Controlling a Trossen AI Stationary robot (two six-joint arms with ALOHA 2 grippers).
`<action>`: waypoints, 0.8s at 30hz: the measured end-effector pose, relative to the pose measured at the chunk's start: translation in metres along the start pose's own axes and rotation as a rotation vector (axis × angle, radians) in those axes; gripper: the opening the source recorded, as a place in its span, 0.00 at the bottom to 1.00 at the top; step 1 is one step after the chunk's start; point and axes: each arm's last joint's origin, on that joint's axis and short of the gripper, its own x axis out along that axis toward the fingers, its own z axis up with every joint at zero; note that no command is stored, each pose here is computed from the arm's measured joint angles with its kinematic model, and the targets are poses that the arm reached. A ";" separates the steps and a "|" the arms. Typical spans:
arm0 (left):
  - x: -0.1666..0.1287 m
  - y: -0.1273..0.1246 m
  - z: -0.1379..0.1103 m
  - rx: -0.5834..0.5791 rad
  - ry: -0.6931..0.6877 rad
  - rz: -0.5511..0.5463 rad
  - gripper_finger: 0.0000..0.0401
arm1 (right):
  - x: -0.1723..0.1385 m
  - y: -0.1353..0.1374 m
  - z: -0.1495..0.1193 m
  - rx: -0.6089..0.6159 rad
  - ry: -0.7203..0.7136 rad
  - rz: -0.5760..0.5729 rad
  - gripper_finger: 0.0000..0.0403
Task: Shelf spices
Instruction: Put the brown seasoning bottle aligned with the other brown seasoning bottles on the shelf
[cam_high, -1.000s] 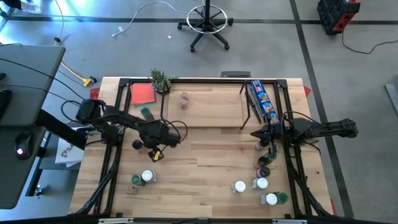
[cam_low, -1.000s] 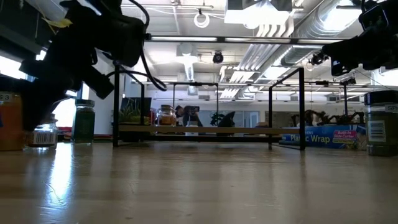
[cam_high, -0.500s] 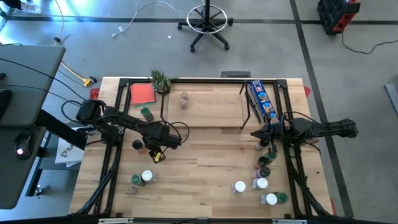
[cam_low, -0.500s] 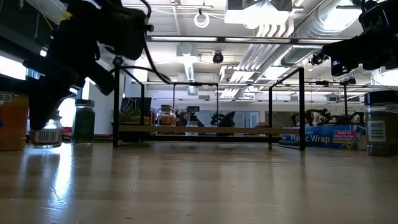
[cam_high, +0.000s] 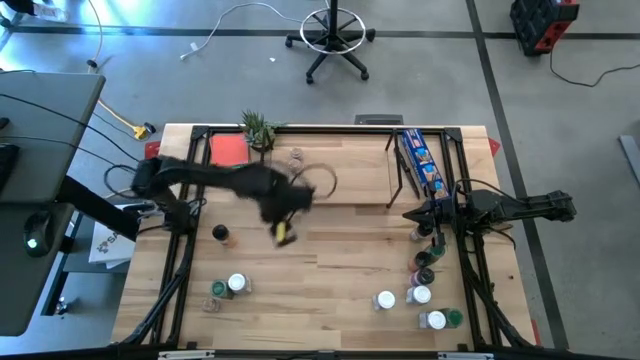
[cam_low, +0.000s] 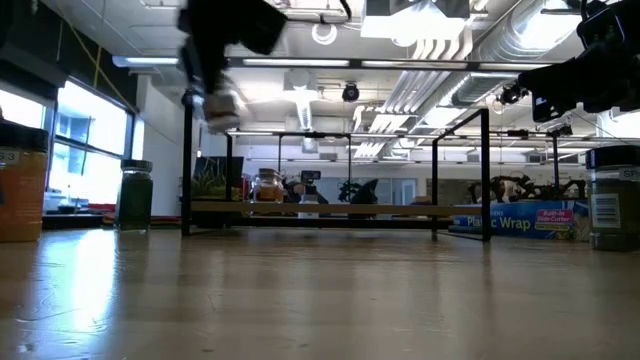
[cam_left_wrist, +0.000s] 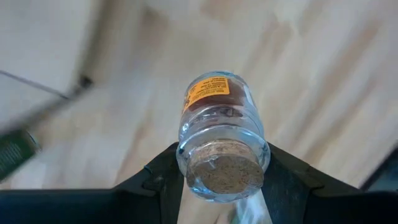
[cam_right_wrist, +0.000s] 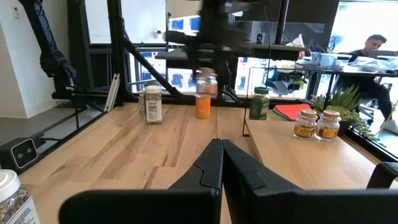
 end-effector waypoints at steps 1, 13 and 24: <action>0.002 0.007 0.013 -0.030 -0.002 0.004 0.41 | 0.000 0.000 0.000 0.000 0.000 0.000 0.00; 0.033 0.080 0.094 -0.155 0.091 0.104 0.41 | 0.000 0.000 0.000 0.000 0.000 0.000 0.00; 0.035 0.104 0.099 -0.154 0.091 0.142 0.47 | 0.000 0.000 0.000 0.000 0.000 0.000 0.00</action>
